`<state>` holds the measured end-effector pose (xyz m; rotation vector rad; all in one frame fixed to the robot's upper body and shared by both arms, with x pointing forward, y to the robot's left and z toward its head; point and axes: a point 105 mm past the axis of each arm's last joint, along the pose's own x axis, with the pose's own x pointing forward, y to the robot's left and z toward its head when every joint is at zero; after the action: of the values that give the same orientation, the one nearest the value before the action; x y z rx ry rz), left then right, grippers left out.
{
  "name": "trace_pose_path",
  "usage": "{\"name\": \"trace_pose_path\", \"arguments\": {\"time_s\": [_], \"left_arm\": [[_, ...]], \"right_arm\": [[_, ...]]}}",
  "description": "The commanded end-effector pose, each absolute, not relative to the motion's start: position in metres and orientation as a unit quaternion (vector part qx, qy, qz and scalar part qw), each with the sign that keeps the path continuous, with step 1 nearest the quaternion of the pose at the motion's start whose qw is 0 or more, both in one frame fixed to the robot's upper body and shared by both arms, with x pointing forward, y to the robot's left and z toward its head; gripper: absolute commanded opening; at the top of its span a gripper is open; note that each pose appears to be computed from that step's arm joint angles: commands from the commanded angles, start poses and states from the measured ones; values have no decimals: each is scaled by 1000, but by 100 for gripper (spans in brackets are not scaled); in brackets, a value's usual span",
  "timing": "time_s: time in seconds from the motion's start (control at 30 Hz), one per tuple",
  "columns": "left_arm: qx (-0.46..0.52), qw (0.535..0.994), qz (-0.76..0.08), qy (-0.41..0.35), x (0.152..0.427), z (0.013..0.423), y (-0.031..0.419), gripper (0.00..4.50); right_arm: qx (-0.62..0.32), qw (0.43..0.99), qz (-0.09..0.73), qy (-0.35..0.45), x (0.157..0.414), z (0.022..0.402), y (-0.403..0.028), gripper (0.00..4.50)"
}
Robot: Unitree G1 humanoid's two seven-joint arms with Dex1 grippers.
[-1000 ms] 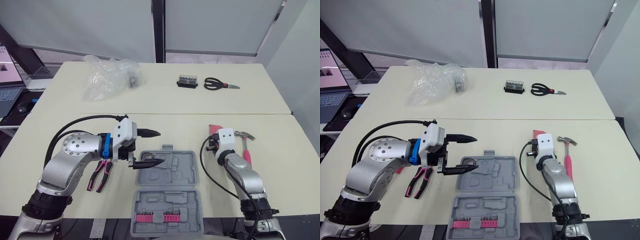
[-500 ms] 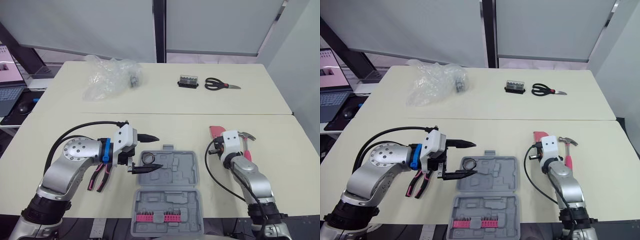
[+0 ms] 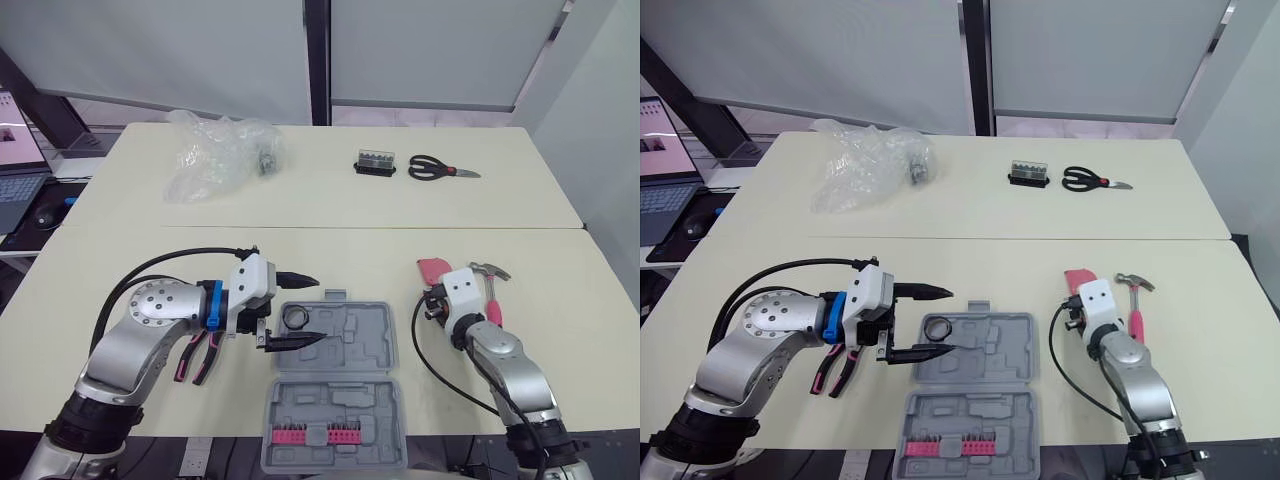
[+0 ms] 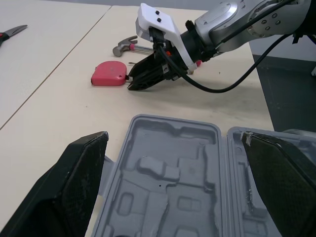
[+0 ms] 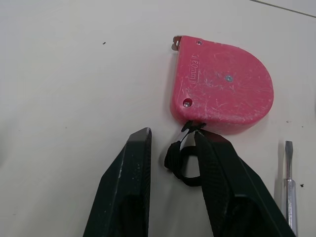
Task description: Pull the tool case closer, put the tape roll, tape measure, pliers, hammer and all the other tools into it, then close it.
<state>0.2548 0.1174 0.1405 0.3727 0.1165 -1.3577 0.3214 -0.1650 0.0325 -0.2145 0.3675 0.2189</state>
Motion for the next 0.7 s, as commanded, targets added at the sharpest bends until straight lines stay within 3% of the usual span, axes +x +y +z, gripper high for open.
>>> {"name": "trace_pose_path", "arguments": {"time_s": [0.03,0.3,0.33,0.5,0.7], "left_arm": [[179,752,-633,33,251,148,111,450],[171,754,-634,18,251,152,109,450],[172,754,-633,18,251,152,109,450],[174,755,-632,17,252,152,108,450],[176,755,-631,20,250,149,111,450]], "right_arm": [[-103,978,95,154,328,46,-167,152],[-61,983,67,158,329,44,-174,152],[-59,983,66,159,329,44,-175,112],[-58,983,70,160,328,44,-174,4],[-60,982,80,162,324,43,-173,1]]}}
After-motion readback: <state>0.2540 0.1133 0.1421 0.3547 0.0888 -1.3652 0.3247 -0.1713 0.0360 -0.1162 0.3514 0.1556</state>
